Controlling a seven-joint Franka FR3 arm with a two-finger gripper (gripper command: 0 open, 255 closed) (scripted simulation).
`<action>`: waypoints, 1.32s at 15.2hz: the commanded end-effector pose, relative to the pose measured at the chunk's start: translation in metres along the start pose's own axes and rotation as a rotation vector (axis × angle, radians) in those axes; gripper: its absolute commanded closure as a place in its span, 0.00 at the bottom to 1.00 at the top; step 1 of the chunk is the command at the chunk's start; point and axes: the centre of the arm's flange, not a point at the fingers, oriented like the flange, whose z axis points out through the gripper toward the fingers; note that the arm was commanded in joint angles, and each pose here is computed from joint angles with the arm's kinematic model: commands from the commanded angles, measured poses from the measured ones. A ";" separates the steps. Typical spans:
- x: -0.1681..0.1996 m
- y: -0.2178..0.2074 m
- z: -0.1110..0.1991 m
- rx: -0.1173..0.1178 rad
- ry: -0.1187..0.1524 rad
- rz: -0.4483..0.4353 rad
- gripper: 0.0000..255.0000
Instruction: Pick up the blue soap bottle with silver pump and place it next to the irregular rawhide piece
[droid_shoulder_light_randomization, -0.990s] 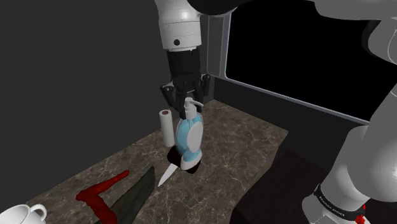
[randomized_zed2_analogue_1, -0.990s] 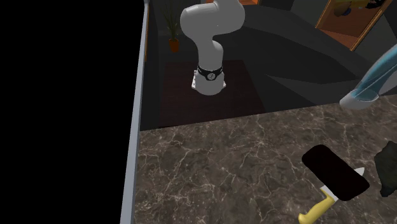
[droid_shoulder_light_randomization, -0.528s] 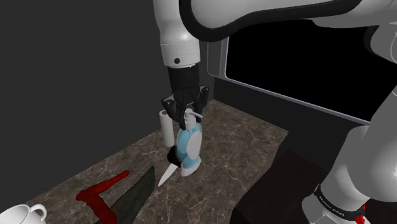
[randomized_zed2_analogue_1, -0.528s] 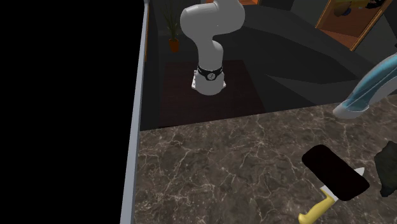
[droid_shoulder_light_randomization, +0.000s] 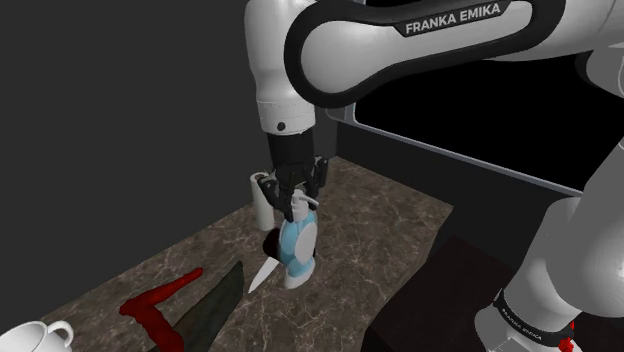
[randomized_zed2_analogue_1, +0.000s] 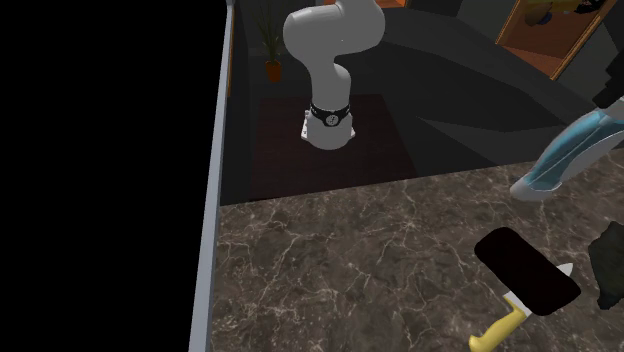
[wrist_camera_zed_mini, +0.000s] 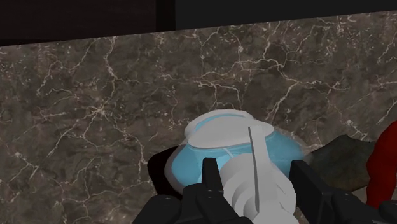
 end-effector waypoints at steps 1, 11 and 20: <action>0.002 0.000 0.011 0.000 0.001 0.000 1.00; 0.009 -0.001 0.063 0.000 0.001 0.000 1.00; 0.014 -0.001 0.103 0.001 0.001 0.000 1.00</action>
